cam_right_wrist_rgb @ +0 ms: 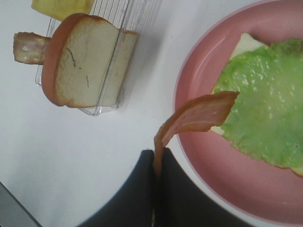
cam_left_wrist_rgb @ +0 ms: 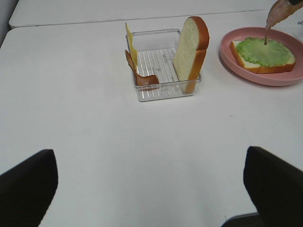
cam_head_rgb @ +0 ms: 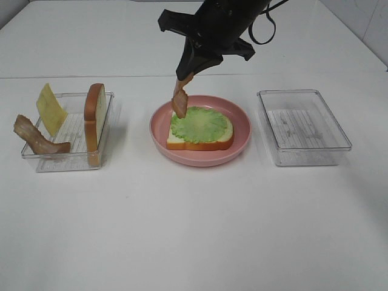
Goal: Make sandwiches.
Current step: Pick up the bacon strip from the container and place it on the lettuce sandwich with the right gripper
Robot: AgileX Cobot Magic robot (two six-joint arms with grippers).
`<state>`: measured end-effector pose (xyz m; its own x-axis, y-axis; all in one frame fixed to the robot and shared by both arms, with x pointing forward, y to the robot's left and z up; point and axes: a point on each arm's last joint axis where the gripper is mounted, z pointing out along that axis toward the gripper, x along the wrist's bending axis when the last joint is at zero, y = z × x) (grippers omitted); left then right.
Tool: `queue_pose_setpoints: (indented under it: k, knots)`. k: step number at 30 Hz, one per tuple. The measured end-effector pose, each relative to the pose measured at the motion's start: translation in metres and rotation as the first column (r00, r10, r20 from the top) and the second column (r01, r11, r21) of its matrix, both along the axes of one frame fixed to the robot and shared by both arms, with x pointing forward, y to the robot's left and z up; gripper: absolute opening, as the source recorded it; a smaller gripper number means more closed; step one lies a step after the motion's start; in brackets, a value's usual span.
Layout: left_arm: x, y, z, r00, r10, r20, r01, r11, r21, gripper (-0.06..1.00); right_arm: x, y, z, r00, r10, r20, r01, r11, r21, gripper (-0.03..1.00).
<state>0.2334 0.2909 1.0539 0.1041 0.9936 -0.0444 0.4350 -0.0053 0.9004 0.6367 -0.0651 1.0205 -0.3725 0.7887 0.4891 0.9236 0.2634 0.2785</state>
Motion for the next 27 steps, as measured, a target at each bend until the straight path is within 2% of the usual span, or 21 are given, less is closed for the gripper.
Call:
queue_pose_setpoints:
  k: [7, 9, 16, 21, 22, 27]
  knots:
    - [0.000, 0.000, 0.000, 1.000, 0.000, 0.000, 0.000, 1.000, 0.000, 0.99, 0.013, 0.012, -0.012, 1.000, 0.006, 0.002, -0.006, 1.000, 0.018, 0.01]
    - [0.000, 0.000, 0.000, 1.000, 0.000, 0.000, 0.000, 1.000, 0.000, 0.99, 0.017, 0.015, -0.028, 1.000, 0.008, -0.022, -0.008, 1.000, 0.008, 0.01]
    - [0.000, 0.000, 0.000, 1.000, 0.000, 0.000, 0.000, 1.000, 0.000, 0.99, 0.021, 0.016, -0.053, 0.998, 0.010, -0.065, -0.011, 1.000, -0.017, 0.01]
    - [0.000, 0.000, 0.000, 1.000, 0.000, 0.000, 0.000, 1.000, 0.000, 0.99, 0.023, 0.011, -0.063, 0.998, 0.030, -0.046, -0.034, 0.995, -0.097, 0.01]
    - [0.000, 0.000, 0.000, 1.000, 0.000, 0.000, 0.000, 1.000, 0.000, 0.99, 0.025, 0.007, -0.065, 0.999, 0.037, -0.033, -0.041, 0.989, -0.142, 0.01]
    - [0.000, 0.000, 0.000, 1.000, 0.000, 0.000, 0.000, 1.000, 0.000, 0.99, 0.031, -0.009, -0.068, 1.000, 0.002, -0.010, -0.005, 0.971, -0.237, 0.01]
